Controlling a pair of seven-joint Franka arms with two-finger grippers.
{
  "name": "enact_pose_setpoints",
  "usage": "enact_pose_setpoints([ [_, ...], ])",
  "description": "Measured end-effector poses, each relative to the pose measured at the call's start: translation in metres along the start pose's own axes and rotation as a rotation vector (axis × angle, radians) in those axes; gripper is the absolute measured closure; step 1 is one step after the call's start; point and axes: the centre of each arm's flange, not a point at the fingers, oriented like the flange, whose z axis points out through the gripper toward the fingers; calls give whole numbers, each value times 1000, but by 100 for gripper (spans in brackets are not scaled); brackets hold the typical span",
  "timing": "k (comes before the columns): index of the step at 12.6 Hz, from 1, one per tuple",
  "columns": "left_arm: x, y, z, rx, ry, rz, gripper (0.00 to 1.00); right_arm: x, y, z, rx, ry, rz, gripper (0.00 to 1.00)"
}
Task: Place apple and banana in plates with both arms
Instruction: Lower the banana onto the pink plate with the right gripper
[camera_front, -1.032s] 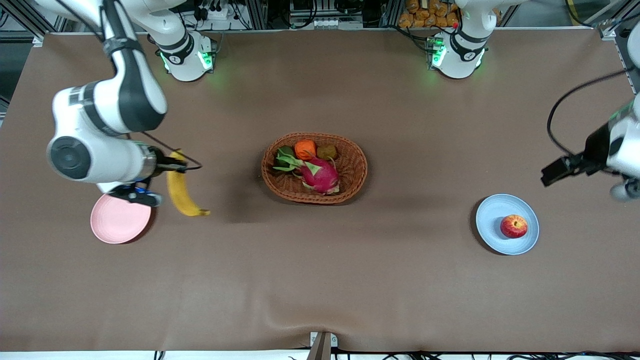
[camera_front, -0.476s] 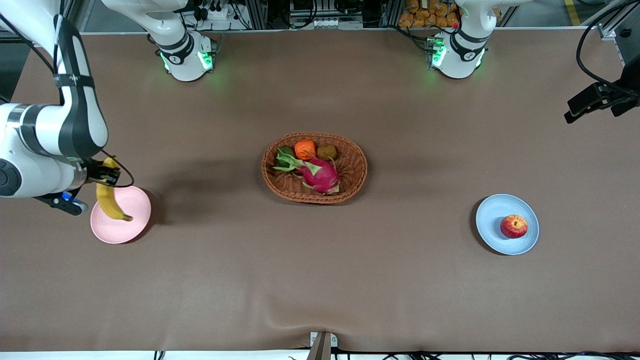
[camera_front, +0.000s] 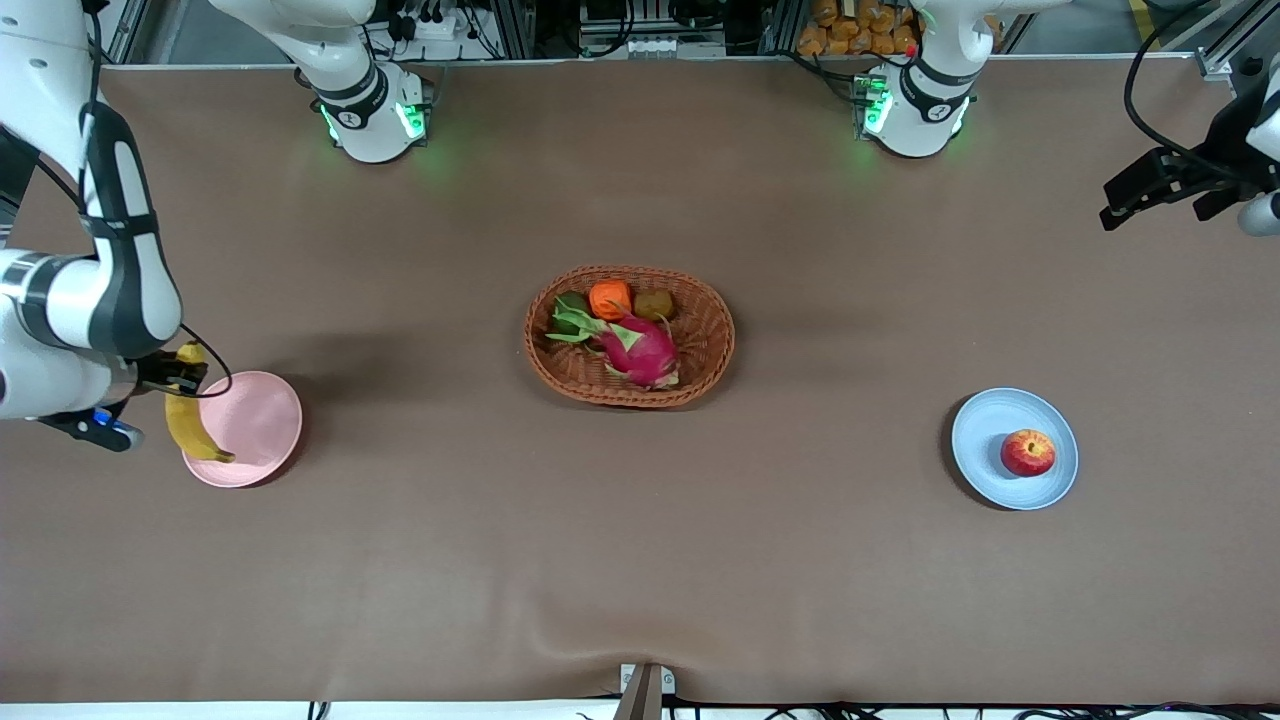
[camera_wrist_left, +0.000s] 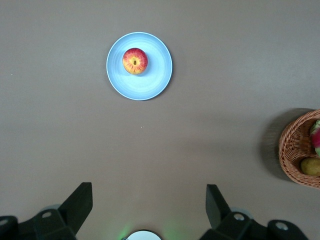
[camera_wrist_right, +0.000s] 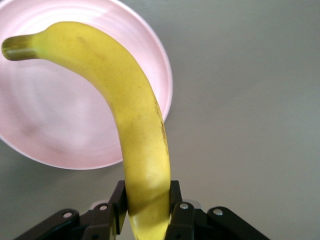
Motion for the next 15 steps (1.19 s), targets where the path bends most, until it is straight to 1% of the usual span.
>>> enact_pose_setpoints([
  [3,-1,6,0,1,-1,12,0,0,-17,-1,0,22,-27,62],
  [7,-4,21,1,36,3,41,0,7,-21,25,-10,-5,-32,62],
  [8,-3,21,2,38,2,42,0,8,-22,29,-14,-10,-37,57],
  [11,-2,20,3,38,1,40,0,9,-21,31,-20,-11,-46,24],
  [13,-1,20,5,38,0,39,0,11,-20,26,-19,-1,-51,2],
  [15,-1,20,5,38,0,39,0,13,-19,11,-13,30,-51,0],
])
